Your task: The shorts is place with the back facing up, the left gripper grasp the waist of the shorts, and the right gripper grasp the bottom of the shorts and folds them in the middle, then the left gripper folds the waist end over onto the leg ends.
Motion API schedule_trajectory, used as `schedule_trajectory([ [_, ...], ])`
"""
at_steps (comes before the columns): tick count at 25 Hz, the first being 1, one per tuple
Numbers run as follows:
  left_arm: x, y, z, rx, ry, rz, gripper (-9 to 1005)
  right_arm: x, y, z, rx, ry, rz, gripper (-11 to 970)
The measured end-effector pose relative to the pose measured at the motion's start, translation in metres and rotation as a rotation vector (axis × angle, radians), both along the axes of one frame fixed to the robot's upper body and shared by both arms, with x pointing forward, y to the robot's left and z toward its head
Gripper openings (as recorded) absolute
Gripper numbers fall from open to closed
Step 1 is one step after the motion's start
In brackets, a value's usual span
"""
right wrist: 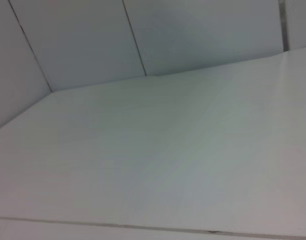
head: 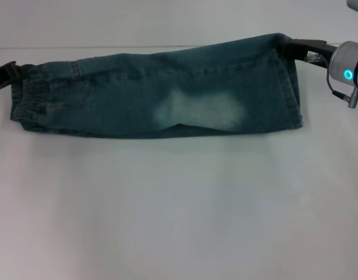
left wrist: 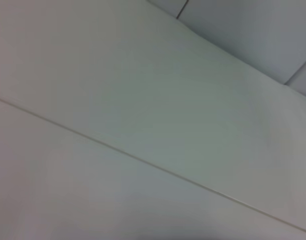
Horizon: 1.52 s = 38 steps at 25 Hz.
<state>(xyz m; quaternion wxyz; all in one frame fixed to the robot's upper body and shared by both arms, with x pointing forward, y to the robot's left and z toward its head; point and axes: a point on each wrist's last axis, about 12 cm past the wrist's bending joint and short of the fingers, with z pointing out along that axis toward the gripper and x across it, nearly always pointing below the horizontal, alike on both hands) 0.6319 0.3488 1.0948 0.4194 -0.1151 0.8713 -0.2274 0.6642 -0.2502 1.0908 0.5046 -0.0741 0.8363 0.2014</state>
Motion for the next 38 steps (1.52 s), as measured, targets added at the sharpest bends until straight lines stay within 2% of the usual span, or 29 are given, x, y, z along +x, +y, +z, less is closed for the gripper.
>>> schedule_trajectory([
  [10, 0.001, -0.012, -0.003, 0.058, -0.061, -0.049, 99, 0.001, 0.008, -0.005, -0.021, 0.019, -0.001, 25],
  [16, 0.002, -0.015, -0.007, 0.106, -0.065, -0.034, 142, 0.001, 0.011, -0.007, -0.039, 0.030, 0.001, 138],
  [21, 0.001, -0.013, -0.009, 0.121, -0.061, -0.024, 363, 0.000, 0.011, -0.009, -0.041, 0.033, 0.002, 233],
  [24, 0.001, -0.011, -0.009, 0.119, -0.061, -0.015, 471, -0.001, 0.009, -0.011, -0.042, 0.037, -0.004, 482],
  [29, -0.003, -0.003, -0.008, 0.109, -0.061, -0.003, 637, -0.005, 0.006, -0.017, -0.050, 0.058, -0.006, 725],
  [34, -0.009, 0.001, -0.005, 0.085, -0.067, -0.022, 783, -0.010, -0.001, -0.022, -0.043, 0.071, -0.016, 914],
  [38, -0.016, 0.010, 0.003, 0.074, -0.083, -0.056, 888, -0.014, -0.010, -0.013, 0.032, 0.041, 0.019, 922],
])
